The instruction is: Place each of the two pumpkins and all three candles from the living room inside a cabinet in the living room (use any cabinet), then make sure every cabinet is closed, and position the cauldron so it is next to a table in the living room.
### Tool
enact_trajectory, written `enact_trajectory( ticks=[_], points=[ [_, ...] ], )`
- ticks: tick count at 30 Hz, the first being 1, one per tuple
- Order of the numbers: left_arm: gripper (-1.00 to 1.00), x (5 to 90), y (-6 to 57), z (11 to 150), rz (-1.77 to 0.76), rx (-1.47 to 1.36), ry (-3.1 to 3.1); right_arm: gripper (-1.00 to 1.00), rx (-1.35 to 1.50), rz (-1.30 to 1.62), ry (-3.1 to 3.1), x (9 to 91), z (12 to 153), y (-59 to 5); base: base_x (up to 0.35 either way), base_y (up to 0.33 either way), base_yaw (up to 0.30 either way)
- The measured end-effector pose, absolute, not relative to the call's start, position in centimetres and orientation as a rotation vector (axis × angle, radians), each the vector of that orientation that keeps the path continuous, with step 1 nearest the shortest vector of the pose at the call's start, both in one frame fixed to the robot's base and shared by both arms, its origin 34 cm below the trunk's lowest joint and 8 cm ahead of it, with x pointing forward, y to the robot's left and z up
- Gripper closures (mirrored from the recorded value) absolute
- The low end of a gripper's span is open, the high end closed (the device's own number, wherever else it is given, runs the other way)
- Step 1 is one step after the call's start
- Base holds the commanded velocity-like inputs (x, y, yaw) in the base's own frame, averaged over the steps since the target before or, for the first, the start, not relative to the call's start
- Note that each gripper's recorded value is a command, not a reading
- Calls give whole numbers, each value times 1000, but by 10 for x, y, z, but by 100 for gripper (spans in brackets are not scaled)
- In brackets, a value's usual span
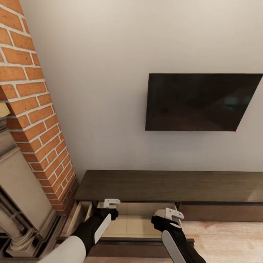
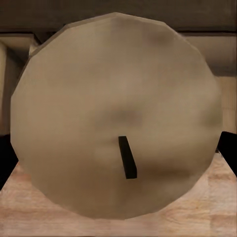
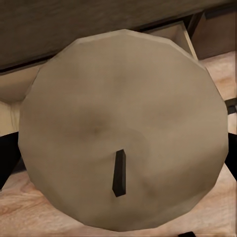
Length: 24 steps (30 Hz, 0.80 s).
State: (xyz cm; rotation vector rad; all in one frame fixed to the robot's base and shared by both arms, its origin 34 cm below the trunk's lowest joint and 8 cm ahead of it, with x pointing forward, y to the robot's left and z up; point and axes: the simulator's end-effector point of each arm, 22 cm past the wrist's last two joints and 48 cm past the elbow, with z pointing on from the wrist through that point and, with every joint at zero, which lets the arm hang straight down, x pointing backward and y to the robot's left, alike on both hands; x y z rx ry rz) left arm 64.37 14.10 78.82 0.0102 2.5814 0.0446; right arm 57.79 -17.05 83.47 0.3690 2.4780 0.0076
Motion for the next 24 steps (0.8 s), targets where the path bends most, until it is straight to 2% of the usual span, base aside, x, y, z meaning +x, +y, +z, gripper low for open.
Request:
enact_trajectory(
  ticks=[12,15,19,24],
  points=[
    [100,639,148,778,91,-50,2542,100,366,15,2486,577,831,-169,0,0,0],
    [100,631,143,770,2,-150,2580,100,365,12,2493,575,829,-170,0,0,0],
    [100,627,128,765,-126,-149,2592,100,363,3,2499,577,826,-171,0,0,0],
    [100,630,130,763,-153,-145,2563,100,363,-6,2507,576,822,-173,0,0,0]
  ],
)
